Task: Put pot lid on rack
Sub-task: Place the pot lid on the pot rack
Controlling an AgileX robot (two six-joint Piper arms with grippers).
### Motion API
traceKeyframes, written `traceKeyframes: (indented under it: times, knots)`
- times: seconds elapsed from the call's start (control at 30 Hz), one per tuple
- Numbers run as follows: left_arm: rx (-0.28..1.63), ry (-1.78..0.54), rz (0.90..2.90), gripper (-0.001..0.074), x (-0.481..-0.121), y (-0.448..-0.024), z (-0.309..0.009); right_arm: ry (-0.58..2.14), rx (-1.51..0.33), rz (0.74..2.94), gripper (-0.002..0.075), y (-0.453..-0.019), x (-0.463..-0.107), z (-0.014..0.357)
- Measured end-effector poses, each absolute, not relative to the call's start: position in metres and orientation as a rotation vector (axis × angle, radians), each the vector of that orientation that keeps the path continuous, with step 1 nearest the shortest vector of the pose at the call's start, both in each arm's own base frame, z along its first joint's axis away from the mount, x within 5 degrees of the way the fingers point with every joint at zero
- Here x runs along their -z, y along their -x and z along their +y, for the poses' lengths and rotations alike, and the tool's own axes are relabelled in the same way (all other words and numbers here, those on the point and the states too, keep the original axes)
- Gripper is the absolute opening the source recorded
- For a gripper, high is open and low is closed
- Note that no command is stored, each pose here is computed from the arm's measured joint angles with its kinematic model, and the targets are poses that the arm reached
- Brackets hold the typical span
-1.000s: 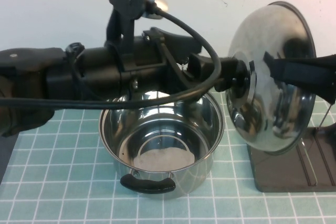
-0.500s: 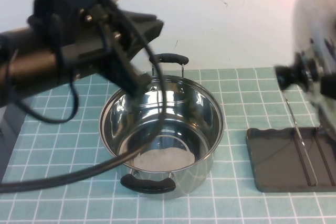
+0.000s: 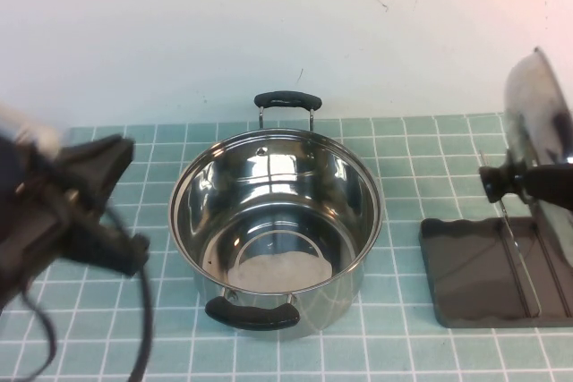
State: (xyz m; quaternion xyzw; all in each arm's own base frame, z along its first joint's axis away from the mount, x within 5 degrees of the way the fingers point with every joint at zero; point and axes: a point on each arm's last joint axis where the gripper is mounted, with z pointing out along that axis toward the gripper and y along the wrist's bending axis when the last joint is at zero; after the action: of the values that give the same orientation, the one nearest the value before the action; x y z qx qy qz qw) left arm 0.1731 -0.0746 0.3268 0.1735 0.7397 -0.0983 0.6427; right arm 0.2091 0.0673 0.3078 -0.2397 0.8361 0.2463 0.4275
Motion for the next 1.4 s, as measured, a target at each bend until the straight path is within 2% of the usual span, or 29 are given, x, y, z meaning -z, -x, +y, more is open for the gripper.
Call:
traceKeyframes:
  times: [0.23, 0.47, 0.53, 0.73, 0.9, 1.1, 1.4]
  knots:
    - [0.215, -0.362, 1.641, 0.0002, -0.318, -0.147, -0.06, 0.604, -0.639, 2.121, 0.0048, -0.231, -0.288, 0.07]
    - [0.22, -0.353, 1.618, 0.0001, -0.322, -0.142, -0.058, 0.582, -0.602, 2.115, 0.0053, -0.234, -0.287, 0.068]
    - [0.22, -0.352, 1.618, 0.0001, -0.322, -0.142, -0.058, 0.58, -0.604, 2.114, 0.008, -0.234, -0.287, 0.068]
    - [0.222, -0.35, 1.619, 0.0001, -0.322, -0.142, -0.058, 0.578, -0.61, 2.112, 0.0239, -0.234, -0.287, 0.068]
    - [0.222, -0.35, 1.62, -0.0001, -0.322, -0.142, -0.058, 0.581, -0.606, 2.102, 0.0271, -0.233, -0.29, 0.068]
    - [0.173, -0.396, 1.594, -0.0001, -0.324, -0.14, -0.057, 0.611, -0.535, 1.991, 0.0264, -0.212, -0.316, 0.065]
    - [0.241, -0.303, 1.528, -0.0001, -0.336, -0.123, -0.048, 0.626, -0.296, 1.788, 0.0262, -0.142, -0.365, 0.048]
